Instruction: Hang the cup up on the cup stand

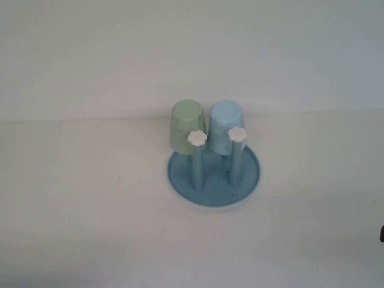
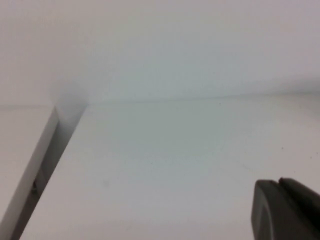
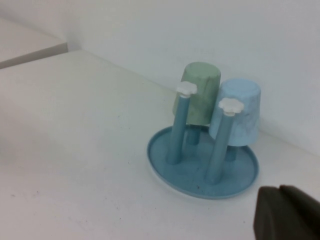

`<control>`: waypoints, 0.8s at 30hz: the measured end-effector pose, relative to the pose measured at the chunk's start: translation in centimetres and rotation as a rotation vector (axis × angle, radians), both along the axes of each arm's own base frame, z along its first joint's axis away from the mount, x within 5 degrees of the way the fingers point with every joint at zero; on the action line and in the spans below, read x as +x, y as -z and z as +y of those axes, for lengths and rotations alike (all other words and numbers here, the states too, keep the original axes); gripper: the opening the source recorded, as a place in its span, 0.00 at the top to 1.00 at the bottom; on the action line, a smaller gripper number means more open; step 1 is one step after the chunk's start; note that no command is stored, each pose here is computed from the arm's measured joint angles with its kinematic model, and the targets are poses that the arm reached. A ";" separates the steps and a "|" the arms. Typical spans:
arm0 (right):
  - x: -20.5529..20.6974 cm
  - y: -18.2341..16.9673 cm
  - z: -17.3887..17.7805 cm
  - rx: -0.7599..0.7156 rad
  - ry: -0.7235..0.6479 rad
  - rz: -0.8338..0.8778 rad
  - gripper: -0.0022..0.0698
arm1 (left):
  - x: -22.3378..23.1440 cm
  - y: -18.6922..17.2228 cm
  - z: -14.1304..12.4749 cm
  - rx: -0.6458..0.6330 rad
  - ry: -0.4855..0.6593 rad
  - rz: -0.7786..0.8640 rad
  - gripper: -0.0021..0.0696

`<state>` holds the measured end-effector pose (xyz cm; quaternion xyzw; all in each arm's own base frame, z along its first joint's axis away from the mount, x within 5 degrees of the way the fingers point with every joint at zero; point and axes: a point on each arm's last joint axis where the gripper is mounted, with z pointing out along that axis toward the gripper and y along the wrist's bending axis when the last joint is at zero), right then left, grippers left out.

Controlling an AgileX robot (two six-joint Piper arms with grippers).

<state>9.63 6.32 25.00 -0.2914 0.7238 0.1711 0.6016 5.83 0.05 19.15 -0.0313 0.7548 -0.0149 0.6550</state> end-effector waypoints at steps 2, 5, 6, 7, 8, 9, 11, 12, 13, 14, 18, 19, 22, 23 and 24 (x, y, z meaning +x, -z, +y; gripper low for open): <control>0.0 0.0 0.0 0.002 0.001 0.001 0.97 | -0.3 0.0 0.0 0.002 0.004 0.007 0.97; 0.0 0.1 0.0 0.004 0.001 0.004 0.97 | -0.6 1.1 -0.1 -0.001 0.014 0.117 0.97; 0.0 0.1 0.0 0.004 0.001 0.004 0.97 | -0.6 1.1 -0.1 -0.001 0.014 0.117 0.97; 0.0 0.0 0.0 0.006 0.002 0.004 0.97 | -0.5 1.0 -0.1 -0.001 0.013 0.105 0.97; 0.0 0.1 0.0 0.006 0.002 0.006 0.97 | -0.5 1.0 -0.1 -0.001 0.013 0.105 0.97; 0.0 0.1 0.0 0.007 0.002 0.007 0.97 | -0.5 1.0 -0.1 -0.001 0.013 0.107 0.97; 0.0 0.1 0.0 0.010 0.003 0.007 0.97 | -0.5 1.0 -0.1 -0.002 0.013 0.109 0.97; 0.0 0.1 0.0 0.009 0.002 0.007 0.97 | -0.5 1.0 -0.1 -0.002 0.013 0.109 0.97; 0.0 0.1 0.0 0.010 0.003 0.008 0.97 | -0.5 1.0 -0.1 -0.002 0.013 0.109 0.97; 0.0 0.1 0.0 0.012 0.003 0.008 0.97 | -0.5 1.0 -0.1 -0.002 0.013 0.109 0.97; 0.0 0.1 0.0 0.013 0.003 0.009 0.97 | -0.5 1.0 -0.1 -0.002 0.013 0.109 0.97; 0.0 0.1 0.0 0.013 0.003 0.009 0.97 | -0.5 1.0 -0.1 -0.002 0.013 0.109 0.97; 0.0 0.1 0.0 0.013 0.003 0.009 0.97 | -0.5 1.0 -0.1 -0.002 0.013 0.109 0.97; 0.0 0.1 0.0 0.013 0.003 0.009 0.97 | -0.5 1.0 -0.1 -0.002 0.013 0.109 0.97; 0.0 0.1 0.0 0.013 0.003 0.009 0.97 | -0.5 1.0 -0.1 -0.002 0.013 0.109 0.97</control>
